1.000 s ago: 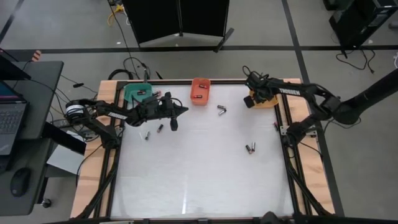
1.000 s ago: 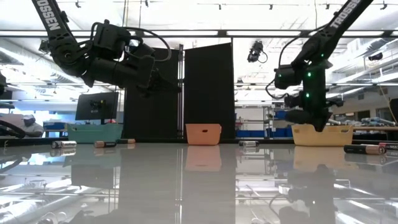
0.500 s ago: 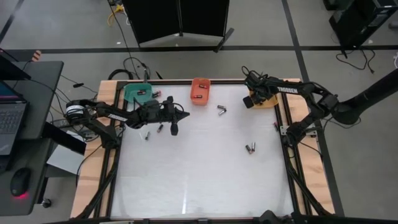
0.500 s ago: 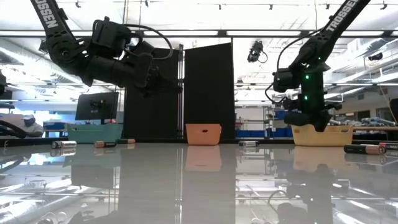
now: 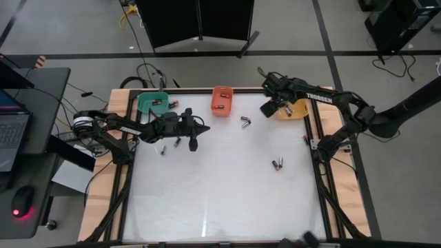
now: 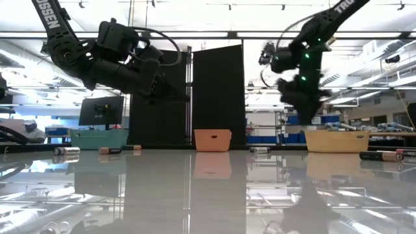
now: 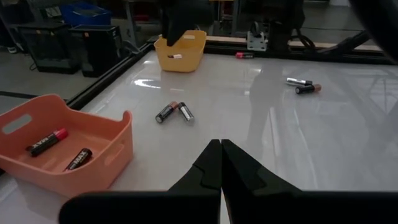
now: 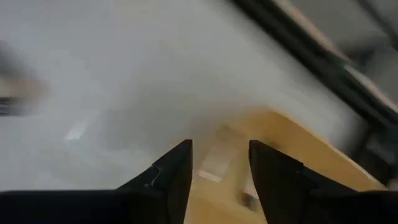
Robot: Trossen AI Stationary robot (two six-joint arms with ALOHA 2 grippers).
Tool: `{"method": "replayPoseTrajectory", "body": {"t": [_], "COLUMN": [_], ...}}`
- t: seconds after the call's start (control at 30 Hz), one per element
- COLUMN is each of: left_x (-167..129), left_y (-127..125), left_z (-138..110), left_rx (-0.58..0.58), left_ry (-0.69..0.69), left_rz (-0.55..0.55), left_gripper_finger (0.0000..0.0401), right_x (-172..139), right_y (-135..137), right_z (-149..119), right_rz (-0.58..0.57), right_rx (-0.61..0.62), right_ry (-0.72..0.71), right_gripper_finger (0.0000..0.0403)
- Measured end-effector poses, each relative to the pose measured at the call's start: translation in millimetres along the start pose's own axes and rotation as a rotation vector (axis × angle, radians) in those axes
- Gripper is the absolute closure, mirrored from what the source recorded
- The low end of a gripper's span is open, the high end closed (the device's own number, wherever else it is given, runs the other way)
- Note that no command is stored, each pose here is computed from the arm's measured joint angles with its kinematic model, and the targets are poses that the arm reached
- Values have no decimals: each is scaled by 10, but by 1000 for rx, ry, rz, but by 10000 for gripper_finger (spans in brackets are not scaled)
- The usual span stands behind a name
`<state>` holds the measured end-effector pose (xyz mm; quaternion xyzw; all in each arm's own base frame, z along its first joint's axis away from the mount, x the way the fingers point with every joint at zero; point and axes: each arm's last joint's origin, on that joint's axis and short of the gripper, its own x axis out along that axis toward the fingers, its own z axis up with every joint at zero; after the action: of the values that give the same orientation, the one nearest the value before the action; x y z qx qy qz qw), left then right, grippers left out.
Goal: Sort batteries
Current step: Put the bottom right silver battery into the yellow container, then put the top right copper battery into the green container
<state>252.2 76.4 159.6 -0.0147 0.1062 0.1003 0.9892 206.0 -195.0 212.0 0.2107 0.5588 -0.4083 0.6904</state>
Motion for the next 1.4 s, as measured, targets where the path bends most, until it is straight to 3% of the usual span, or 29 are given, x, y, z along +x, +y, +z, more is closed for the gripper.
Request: {"method": "replayPoseTrajectory", "body": {"t": [0.13, 0.23, 0.4, 0.77, 1.4], "left_x": [0, 0, 0, 0, 0], "left_y": [0, 0, 0, 0, 0], "left_z": [-11, -15, -15, -13, -17], "left_rx": [3, 3, 3, 5, 6], "left_ry": [12, 15, 15, 14, 17], "left_rz": [0, 0, 0, 0, 1], "left_gripper_finger": [393, 393, 393, 393, 393], "right_x": [-47, -77, -83, 88, 649], "right_y": [323, 507, 608, 634, 899], "right_z": [115, 145, 166, 36, 263], "right_rz": [293, 359, 379, 384, 339], "right_rx": [-179, -291, -330, -337, -446], "right_ry": [-181, -290, -381, -370, -176], "right_gripper_finger": [235, 236, 236, 236, 237]}}
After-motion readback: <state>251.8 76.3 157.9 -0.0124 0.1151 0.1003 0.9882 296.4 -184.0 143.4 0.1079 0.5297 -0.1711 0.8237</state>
